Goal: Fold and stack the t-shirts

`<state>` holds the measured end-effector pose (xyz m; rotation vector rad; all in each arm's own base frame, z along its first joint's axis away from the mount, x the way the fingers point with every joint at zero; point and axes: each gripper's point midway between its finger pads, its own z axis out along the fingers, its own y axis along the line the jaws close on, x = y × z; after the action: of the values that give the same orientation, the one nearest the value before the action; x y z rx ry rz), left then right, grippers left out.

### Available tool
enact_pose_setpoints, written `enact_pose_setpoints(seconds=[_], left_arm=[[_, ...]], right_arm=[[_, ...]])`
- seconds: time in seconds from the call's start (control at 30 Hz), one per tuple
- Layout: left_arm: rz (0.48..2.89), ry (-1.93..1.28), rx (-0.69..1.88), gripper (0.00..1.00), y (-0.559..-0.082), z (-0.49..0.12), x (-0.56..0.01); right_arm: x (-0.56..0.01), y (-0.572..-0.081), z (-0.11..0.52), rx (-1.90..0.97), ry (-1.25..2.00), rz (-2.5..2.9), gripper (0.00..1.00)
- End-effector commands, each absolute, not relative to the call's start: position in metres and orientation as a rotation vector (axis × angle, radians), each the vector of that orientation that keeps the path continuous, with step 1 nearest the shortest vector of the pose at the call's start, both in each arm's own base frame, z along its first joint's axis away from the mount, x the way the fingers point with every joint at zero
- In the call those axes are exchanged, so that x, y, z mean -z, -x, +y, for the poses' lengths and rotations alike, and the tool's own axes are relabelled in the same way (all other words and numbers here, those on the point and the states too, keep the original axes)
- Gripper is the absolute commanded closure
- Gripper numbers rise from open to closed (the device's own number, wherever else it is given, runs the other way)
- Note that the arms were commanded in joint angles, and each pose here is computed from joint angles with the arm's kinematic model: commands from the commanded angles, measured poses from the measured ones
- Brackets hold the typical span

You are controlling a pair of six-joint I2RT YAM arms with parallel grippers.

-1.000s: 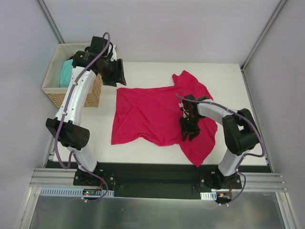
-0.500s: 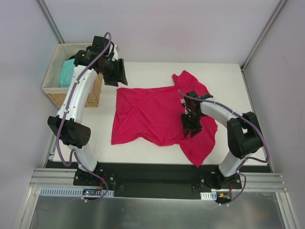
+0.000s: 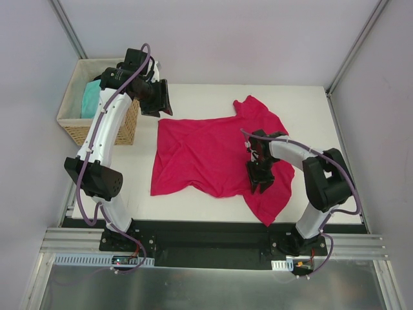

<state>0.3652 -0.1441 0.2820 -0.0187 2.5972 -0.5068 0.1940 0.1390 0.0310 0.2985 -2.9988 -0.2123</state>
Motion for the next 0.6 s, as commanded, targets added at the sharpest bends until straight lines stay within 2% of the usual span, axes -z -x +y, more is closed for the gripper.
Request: enact_pose_setpoints(seconds=[0.0,0.13,0.23,0.43,0.47,0.57], left_arm=[[2.56,0.032,0.517,0.51,-0.36,-0.14,-0.3],[2.559,0.03,0.518,0.52,-0.359,-0.141,-0.302],[2.556,0.033,0.519,0.51,-0.36,-0.14,-0.303],[2.562,0.031,0.521,0.52,-0.36,-0.141,-0.301],[2.562,0.031,0.521,0.52,-0.361,-0.141,-0.301],[2.565,0.027,0.528,0.52,-0.361,-0.143,-0.3]], right_arm=[[-0.031,-0.195,0.142,0.243,-0.31,-2.984,0.6],[-0.029,-0.203,0.147,0.26,-0.323,-2.989,0.64],[-0.027,-0.206,0.151,0.278,-0.327,-2.983,0.71],[-0.028,-0.203,0.152,0.295,-0.317,-2.98,0.9],[-0.028,-0.202,0.152,0.3,-0.316,-2.975,0.97],[-0.031,-0.199,0.153,0.318,-0.311,-2.967,0.99]])
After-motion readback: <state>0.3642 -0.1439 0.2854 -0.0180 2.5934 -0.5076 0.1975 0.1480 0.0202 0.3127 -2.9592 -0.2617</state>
